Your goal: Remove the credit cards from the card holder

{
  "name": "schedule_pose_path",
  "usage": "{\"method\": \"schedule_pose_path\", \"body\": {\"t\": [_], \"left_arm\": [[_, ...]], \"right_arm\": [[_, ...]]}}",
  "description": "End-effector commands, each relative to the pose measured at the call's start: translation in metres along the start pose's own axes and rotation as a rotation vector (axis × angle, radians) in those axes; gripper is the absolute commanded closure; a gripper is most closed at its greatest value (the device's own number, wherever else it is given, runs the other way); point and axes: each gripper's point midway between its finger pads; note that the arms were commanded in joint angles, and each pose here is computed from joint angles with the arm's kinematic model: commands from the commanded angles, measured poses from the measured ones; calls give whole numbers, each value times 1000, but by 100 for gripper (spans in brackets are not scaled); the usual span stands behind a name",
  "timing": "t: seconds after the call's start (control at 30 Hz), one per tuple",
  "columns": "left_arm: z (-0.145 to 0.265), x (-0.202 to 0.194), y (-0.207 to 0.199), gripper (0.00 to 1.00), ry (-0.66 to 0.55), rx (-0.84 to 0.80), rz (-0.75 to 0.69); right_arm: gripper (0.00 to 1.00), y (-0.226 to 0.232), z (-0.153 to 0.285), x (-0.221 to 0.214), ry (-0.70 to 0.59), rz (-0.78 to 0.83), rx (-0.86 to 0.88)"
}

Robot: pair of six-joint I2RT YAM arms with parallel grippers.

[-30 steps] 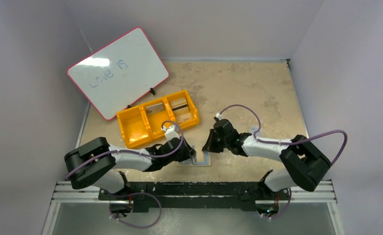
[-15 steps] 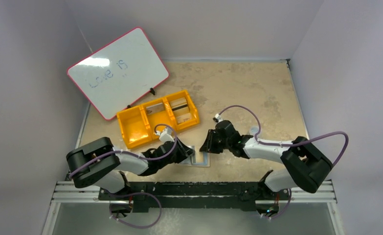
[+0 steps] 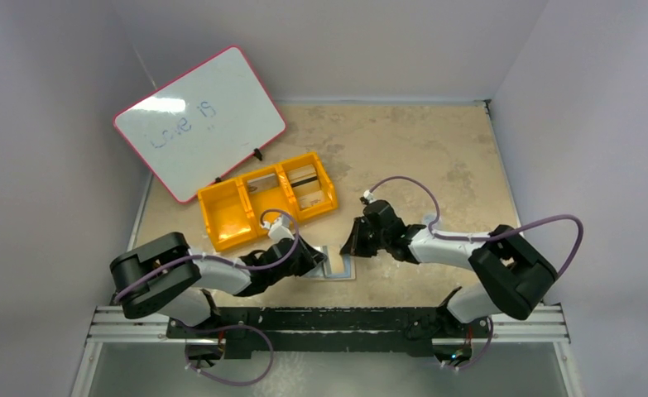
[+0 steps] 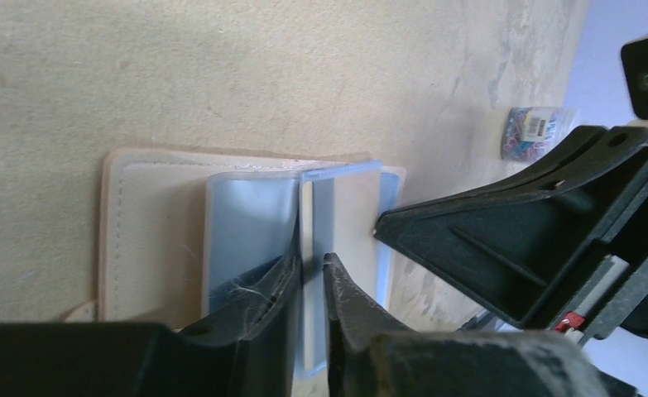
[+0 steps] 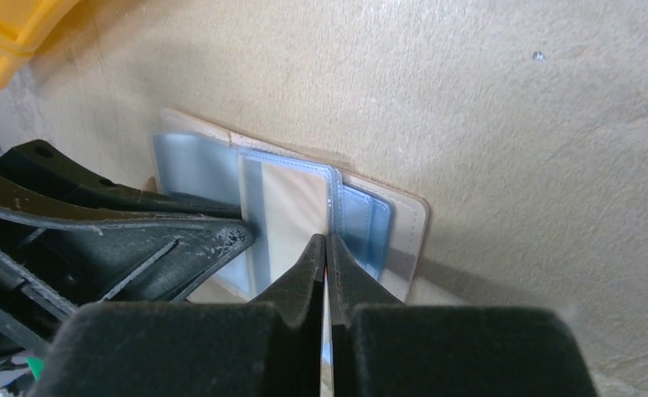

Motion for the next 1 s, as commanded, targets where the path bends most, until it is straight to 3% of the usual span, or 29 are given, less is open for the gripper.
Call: {"method": "schedule_pose_path", "body": {"t": [0.0,0.07,0.47,0.97], "left_arm": [[0,1,23,91,-10,70,-22],[-1,0,21,100,-8,58,-17],[19,30,31,100,-132,110,-26],[26,35,40,100,-144,194,-92]], "right_arm": [[100,-27,-11,-35,121,-7,-107],[100,-28,-12,-35,123,-6,-109],[100,-37,-12,-37,129,-36,-133],[100,-41,-14,-38,136,-36,-153]]}}
Point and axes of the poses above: each gripper's point midway between its finger pads, its own z axis back along the fingers, its own y axis along the line the jaws close on, x = y × z, and after that the axes turned 7 degrees about z, right-handed
